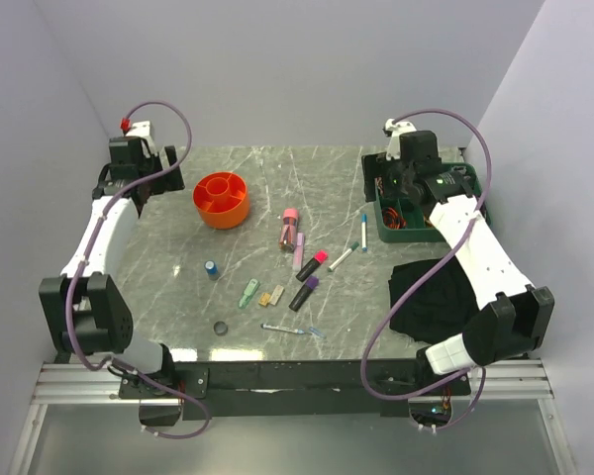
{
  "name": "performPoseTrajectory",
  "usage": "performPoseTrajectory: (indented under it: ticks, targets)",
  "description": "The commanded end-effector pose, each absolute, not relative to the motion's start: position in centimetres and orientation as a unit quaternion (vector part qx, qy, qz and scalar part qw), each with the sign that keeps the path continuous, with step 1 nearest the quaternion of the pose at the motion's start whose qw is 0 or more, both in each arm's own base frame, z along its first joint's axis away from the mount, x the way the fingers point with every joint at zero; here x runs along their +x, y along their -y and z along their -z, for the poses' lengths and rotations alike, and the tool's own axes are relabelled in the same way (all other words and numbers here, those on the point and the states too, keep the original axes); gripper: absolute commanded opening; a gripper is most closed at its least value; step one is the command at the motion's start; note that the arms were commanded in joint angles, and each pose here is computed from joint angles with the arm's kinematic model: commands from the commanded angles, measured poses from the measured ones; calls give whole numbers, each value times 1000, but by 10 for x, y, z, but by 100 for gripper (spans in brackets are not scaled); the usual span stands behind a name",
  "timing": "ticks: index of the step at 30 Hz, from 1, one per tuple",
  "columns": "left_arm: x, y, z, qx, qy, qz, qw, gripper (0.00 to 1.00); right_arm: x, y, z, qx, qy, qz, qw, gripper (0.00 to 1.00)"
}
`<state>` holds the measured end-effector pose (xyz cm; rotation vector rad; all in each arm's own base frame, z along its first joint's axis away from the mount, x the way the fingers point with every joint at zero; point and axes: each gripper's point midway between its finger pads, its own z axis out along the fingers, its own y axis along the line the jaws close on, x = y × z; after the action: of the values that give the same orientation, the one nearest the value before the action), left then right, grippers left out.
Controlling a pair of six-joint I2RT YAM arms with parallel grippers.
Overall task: Sort the stationery into containers
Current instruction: Pick up the pen from the center of the board.
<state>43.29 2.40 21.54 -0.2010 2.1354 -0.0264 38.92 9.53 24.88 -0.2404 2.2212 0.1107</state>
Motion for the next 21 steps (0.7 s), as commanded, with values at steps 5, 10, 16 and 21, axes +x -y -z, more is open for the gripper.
performPoseTrajectory:
  ticks: [5, 10, 16, 21]
  targets:
    - [453, -25, -257, -71, -856, 14, 512, 100, 388, -104, -255, -106, -888, -63, 442, 100]
    - [450, -14, -264, -61, -853, 39, 516, 100, 383, -125, -252, -129, -893, -117, 414, 100]
    - [437, 6, -265, -46, -855, 68, 512, 100, 398, -151, -251, -95, -899, -179, 388, 100]
    - [423, 13, -261, -33, -857, 67, 510, 99, 414, -173, -246, -71, -900, -222, 367, 98]
